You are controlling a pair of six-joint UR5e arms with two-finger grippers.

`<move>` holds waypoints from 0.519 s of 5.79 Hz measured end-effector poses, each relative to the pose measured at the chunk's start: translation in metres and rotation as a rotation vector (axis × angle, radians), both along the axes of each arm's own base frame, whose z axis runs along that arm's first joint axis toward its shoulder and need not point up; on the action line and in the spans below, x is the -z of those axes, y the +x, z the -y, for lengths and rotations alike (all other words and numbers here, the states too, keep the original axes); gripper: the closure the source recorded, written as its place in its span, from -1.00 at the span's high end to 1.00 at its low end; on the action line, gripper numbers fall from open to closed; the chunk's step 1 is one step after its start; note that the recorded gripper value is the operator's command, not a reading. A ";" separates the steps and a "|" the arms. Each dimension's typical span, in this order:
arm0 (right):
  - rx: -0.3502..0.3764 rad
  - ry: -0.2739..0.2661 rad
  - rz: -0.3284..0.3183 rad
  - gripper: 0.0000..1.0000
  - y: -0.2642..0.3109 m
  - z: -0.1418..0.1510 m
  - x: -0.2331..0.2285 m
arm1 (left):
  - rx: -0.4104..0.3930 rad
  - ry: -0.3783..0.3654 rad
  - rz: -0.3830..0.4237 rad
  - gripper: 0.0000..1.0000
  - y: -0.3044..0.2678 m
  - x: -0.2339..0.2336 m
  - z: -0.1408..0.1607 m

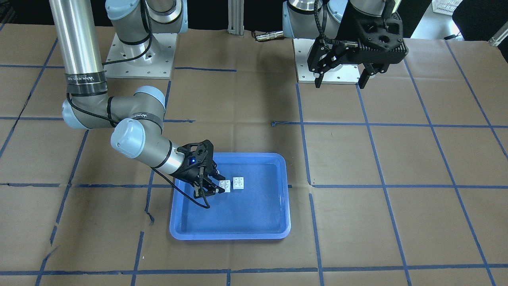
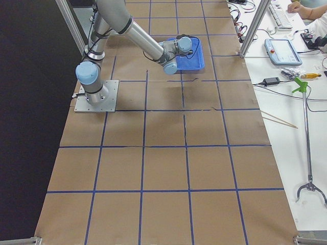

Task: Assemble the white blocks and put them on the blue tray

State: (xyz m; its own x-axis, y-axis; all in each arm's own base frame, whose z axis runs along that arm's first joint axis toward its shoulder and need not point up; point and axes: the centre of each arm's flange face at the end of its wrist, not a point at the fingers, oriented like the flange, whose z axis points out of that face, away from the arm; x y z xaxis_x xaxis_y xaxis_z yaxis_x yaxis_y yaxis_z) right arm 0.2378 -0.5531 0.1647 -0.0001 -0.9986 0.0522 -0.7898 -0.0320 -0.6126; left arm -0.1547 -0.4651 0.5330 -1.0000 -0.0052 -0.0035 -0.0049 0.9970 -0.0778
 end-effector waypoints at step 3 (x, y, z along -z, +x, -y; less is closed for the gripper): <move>-0.003 0.005 -0.002 -0.28 0.005 -0.010 0.013 | -0.012 -0.005 0.000 0.99 0.001 -0.004 -0.001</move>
State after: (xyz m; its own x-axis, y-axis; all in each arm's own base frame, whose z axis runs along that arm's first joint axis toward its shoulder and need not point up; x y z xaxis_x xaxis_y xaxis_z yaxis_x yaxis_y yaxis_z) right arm 0.2432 -0.5427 0.1517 0.0028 -0.9989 0.0474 -0.7910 -0.0312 -0.6110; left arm -0.1534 -0.4640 0.5374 -0.9998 -0.0176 -0.0033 -0.0173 0.9964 -0.0829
